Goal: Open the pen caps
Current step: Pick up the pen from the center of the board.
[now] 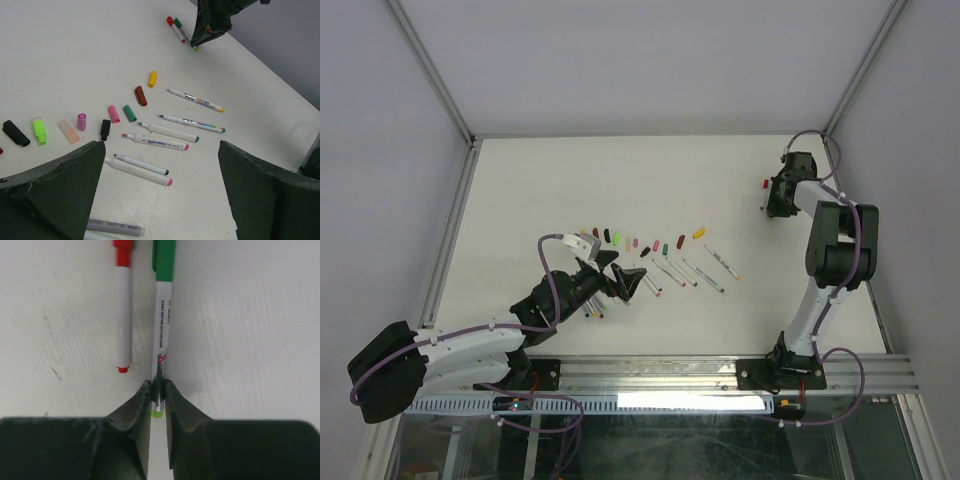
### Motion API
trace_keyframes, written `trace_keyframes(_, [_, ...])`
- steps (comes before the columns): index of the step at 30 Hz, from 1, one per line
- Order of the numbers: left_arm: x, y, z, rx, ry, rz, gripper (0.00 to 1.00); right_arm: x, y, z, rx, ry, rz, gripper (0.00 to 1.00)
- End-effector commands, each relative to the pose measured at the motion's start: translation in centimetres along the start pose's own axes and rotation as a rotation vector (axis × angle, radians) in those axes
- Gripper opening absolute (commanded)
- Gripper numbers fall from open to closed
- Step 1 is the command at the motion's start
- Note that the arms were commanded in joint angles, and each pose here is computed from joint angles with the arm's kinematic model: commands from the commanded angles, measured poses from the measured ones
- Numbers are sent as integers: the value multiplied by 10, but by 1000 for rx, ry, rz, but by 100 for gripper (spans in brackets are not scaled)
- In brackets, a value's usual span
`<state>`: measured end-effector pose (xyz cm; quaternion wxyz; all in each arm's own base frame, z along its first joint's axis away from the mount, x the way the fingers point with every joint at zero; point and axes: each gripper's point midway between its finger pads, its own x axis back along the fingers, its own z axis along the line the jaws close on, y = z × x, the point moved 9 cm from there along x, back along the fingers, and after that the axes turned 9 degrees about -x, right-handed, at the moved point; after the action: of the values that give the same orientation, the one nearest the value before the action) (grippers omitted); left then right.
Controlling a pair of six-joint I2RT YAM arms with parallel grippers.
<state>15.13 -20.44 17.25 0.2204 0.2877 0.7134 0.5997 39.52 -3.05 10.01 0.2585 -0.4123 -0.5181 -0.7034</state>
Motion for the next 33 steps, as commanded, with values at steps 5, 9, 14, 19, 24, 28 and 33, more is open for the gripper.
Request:
trace_keyframes(5, [2, 13, -1, 33, -2, -67, 99, 20, 0, -38, -47, -22, 0, 10])
trace_keyframes(9, [2, 13, -2, 35, -9, -68, 99, 17, 2, -44, -31, -18, 28, 11])
trace_keyframes(14, [2, 13, -2, 32, -8, -66, 99, 8, 15, -43, 18, -9, 47, 25])
trace_keyframes(19, [2, 13, -2, 32, -9, -67, 99, -2, 27, -43, 40, -21, 68, 34])
trace_keyframes(24, [1, 13, -2, 33, -13, -66, 99, -11, 32, -46, 54, -57, 83, 35])
trace_keyframes(28, [1, 13, -2, 32, -13, -66, 99, -19, 30, -51, 71, -98, 110, 30])
trace_keyframes(33, [1, 14, -4, 48, -31, -77, 99, -18, 17, -53, 86, -94, 135, 12])
